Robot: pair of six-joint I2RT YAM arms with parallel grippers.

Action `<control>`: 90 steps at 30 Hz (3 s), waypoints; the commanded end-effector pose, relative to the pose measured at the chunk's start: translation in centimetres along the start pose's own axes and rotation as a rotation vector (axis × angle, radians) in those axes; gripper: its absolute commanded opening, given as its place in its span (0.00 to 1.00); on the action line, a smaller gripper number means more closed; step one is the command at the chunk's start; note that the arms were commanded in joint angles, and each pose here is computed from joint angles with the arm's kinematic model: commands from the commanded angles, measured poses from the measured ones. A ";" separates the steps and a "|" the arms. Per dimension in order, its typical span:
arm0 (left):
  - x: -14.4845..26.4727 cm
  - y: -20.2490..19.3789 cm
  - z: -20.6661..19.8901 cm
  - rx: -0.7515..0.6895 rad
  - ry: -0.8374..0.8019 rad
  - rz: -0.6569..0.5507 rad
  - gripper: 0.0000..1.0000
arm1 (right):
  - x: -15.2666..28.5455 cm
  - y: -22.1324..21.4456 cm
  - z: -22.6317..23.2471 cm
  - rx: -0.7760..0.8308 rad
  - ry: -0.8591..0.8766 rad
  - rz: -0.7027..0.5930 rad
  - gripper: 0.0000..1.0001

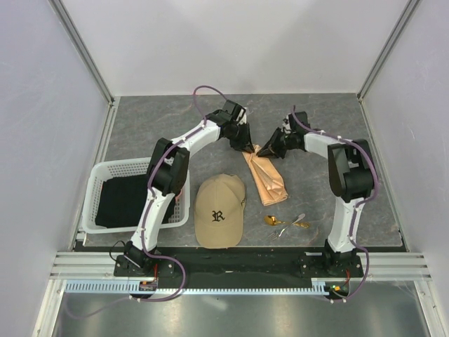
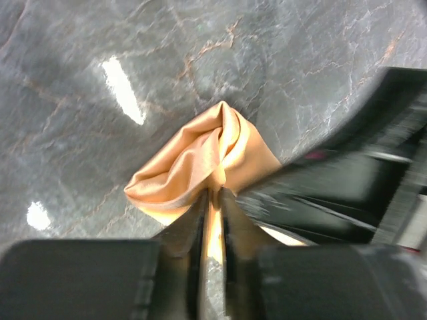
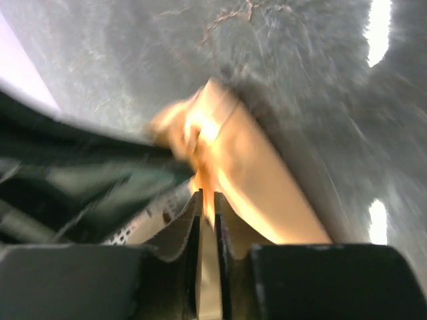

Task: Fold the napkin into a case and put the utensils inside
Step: Stuff the top corner of the smaller-rectangle-folded napkin into the folded napkin, then smooth out the smaller rectangle-folded napkin at the center of the board.

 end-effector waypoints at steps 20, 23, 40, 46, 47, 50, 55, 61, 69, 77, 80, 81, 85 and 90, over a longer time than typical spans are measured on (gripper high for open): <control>6.1 -6.0 -5.7 -0.065 -0.174 0.170 0.27 | 11.9 -4.8 -1.5 0.451 -0.425 0.125 0.43; 6.9 -6.4 -4.7 -0.087 -0.112 0.127 0.33 | 12.1 -5.5 -1.2 0.474 -0.438 0.139 0.44; 3.9 -8.0 -1.9 0.024 -0.061 0.192 0.29 | 9.4 -8.3 -0.7 0.625 -0.548 0.187 0.41; 3.3 -8.0 -1.7 0.028 -0.062 0.200 0.27 | 10.2 -7.5 -0.5 0.646 -0.598 0.156 0.42; 3.6 -8.0 -1.9 0.027 -0.065 0.196 0.26 | 10.2 -7.5 -0.3 0.648 -0.598 0.155 0.42; 4.5 -8.1 -2.4 0.008 -0.076 0.185 0.26 | 10.2 -7.6 -0.9 0.652 -0.617 0.182 0.41; 4.5 -8.9 -2.5 0.030 -0.085 0.214 0.35 | 10.3 -7.9 -2.5 0.662 -0.682 0.200 0.40; 3.6 -9.2 -1.8 0.038 -0.074 0.230 0.38 | 9.7 -7.8 -3.2 0.668 -0.691 0.207 0.38; 3.1 -9.2 -1.9 0.047 -0.086 0.230 0.37 | 8.7 -8.3 -4.0 0.678 -0.687 0.236 0.33; 2.5 -9.8 -1.8 0.058 -0.093 0.251 0.37 | 8.1 -8.6 -3.7 0.683 -0.682 0.239 0.14; 2.4 -9.8 -1.6 0.056 -0.088 0.250 0.36 | 8.2 -9.4 -2.8 0.672 -0.656 0.247 0.07; 2.3 -9.9 -1.5 0.055 -0.087 0.250 0.36 | 8.4 -9.7 -2.6 0.668 -0.652 0.253 0.06; 2.2 -10.1 -1.1 0.052 -0.080 0.256 0.34 | 8.2 -10.6 -2.5 0.648 -0.613 0.261 0.04; 2.1 -10.4 -0.8 0.050 -0.075 0.262 0.31 | 6.5 -11.0 -2.9 0.620 -0.570 0.274 0.09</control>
Point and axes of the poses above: each gripper's point midway between its finger pads, its own x axis back along the fingers, its own z axis along the line the jaws close on, y = z × x, the point moved 3 cm from there along x, back along the fingers, and after that the axes turned 8 degrees about x, right-handed, at the moved point
